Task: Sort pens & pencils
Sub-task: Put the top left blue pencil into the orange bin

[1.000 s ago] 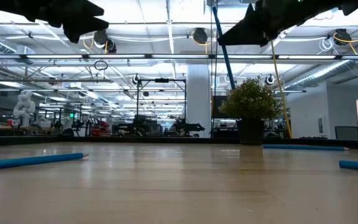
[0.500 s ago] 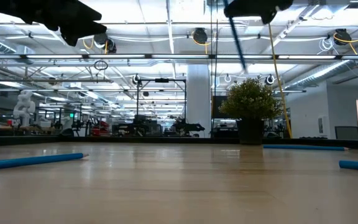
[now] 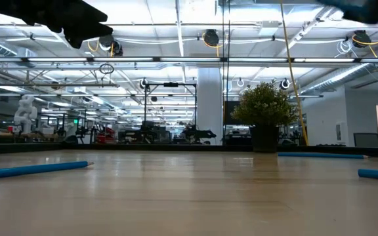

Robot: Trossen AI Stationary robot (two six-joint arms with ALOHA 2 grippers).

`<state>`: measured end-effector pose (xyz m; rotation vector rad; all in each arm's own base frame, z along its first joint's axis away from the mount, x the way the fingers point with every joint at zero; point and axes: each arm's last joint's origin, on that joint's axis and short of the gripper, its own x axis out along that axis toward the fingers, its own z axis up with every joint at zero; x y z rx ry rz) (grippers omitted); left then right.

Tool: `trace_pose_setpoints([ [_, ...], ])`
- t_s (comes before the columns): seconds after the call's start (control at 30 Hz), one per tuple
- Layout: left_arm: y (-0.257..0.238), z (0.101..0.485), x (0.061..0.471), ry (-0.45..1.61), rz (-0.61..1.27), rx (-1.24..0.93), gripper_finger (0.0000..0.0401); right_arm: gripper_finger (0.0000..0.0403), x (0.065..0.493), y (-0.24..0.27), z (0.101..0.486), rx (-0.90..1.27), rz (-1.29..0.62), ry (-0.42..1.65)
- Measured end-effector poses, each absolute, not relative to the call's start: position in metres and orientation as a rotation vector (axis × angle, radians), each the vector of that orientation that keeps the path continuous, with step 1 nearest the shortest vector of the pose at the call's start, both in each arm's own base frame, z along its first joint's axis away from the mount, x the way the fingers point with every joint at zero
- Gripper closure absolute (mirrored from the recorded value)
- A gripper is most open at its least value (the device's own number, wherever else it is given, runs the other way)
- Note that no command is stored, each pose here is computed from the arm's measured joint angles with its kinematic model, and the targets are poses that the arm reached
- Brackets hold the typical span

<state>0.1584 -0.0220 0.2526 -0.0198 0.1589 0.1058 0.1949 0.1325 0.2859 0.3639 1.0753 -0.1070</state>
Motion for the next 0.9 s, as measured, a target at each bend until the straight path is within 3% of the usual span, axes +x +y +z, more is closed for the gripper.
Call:
trace_pose_setpoints([
  [0.27, -0.022, 0.252, 0.159, 0.161, 0.106, -0.025, 0.0194, 0.0397, 0.16, 0.156, 0.23, 0.395, -0.186, 1.331],
  [0.67, -0.022, 0.252, 0.159, 0.16, 0.106, -0.028, 0.0194, 0.0395, 0.139, 0.153, 0.183, 0.371, -0.223, 1.372],
  [0.9, -0.022, 0.252, 0.159, 0.161, 0.106, -0.028, 0.0194, 0.0332, 0.14, 0.154, 0.185, 0.452, -0.249, 1.35],
])
